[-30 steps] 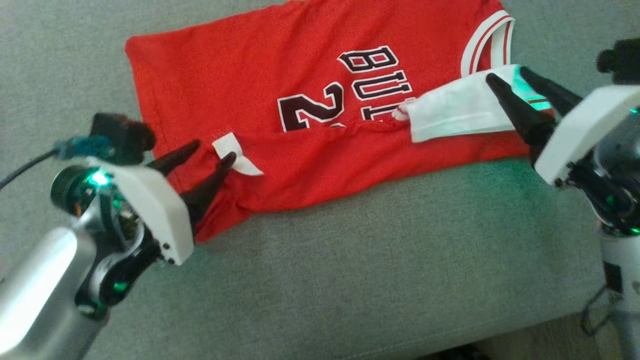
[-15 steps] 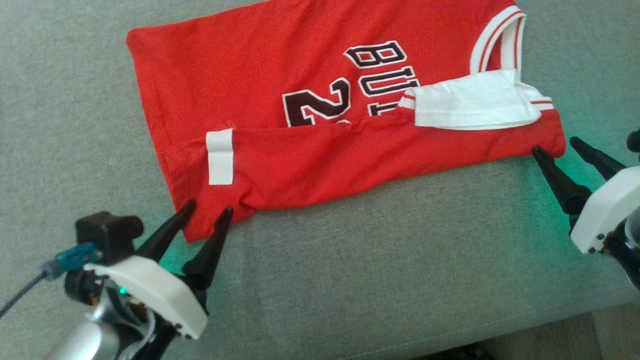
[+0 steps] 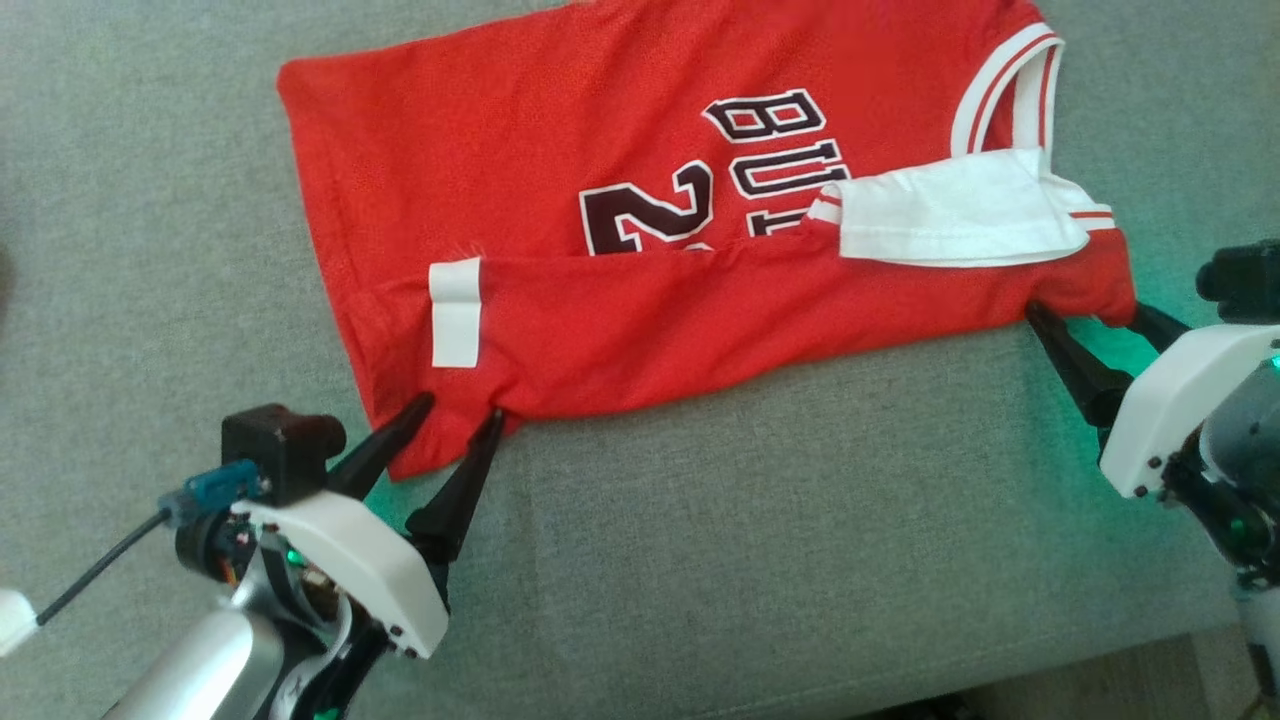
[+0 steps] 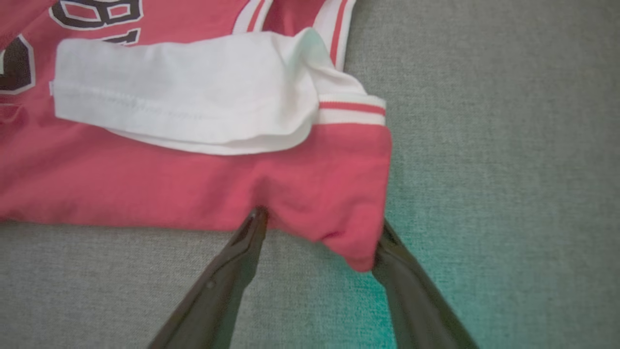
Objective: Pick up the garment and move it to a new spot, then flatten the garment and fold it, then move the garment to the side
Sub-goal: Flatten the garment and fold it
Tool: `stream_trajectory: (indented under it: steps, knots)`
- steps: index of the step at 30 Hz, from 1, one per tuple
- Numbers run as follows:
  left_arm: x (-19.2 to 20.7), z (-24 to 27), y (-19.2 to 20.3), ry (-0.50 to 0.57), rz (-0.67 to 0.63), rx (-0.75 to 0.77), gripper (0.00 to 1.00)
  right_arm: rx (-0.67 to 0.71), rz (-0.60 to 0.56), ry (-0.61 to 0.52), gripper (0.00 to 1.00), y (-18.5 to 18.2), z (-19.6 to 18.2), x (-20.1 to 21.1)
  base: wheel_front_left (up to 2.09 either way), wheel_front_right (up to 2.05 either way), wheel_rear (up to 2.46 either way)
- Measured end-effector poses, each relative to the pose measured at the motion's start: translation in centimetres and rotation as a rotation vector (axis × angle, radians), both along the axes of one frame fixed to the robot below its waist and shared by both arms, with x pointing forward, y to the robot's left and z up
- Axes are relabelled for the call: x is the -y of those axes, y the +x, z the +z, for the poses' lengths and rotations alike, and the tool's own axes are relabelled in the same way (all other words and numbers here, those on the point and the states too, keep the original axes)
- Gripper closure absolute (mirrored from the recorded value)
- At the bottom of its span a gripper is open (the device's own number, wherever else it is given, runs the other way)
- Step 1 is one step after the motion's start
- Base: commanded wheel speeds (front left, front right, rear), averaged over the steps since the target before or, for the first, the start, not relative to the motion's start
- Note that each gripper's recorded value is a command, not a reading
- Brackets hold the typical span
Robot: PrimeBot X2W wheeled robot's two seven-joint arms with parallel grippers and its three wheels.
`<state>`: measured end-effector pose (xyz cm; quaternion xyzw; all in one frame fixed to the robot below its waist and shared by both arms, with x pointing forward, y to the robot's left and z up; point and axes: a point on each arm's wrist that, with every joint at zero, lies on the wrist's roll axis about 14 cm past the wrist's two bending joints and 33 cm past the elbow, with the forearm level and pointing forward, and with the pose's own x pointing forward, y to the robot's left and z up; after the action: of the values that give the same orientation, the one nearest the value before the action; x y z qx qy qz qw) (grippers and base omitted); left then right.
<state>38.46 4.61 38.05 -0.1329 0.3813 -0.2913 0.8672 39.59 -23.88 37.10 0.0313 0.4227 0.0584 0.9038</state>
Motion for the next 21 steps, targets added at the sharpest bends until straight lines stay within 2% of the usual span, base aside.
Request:
stream_trajectory:
  steps: [9, 10, 11, 12, 13, 14, 15, 21]
  knots:
    - [-0.5, -0.8, -1.6, 0.06, -0.098, -0.021, 0.0, -0.043, 0.006, 0.018, 0.0, -0.7, -0.8, -0.2, 0.0, 0.0, 0.0]
    - [-0.6, -1.0, -1.6, 0.069, -0.104, -0.025, 0.09, -0.05, 0.008, 0.021, 0.0, -0.7, -1.1, -0.3, 0.0, 0.0, 0.0]
    - [-0.6, -1.2, -1.6, 0.08, -0.122, -0.021, 0.57, -0.052, 0.011, 0.021, 0.0, -0.6, -1.2, -0.4, 0.0, 0.0, 0.0]
    - [-0.8, -1.3, -1.3, 0.1, -0.138, -0.011, 0.74, -0.052, 0.016, 0.019, 0.0, -0.3, -1.2, -0.4, 0.0, 0.0, 0.0]
    - [-1.0, -1.5, -0.9, 0.117, -0.143, -0.003, 1.0, -0.05, 0.021, 0.016, 0.14, 0.0, -1.2, -0.4, 0.0, 0.0, 0.0]
    - [-1.2, -1.7, -0.6, 0.137, -0.147, 0.003, 1.0, -0.045, 0.027, 0.014, 0.71, 0.4, -1.2, -0.5, 0.0, 0.0, 0.0]
    - [-1.5, -1.9, -0.2, 0.159, -0.157, 0.014, 1.0, -0.038, 0.037, 0.015, 1.0, 0.9, -1.1, -0.6, 0.0, 0.0, 0.0]
    - [-2.3, -1.2, 0.1, 0.206, -0.197, 0.056, 1.0, -0.039, 0.114, 0.018, 1.0, 0.8, -0.1, -0.7, 0.0, 0.0, 0.0]
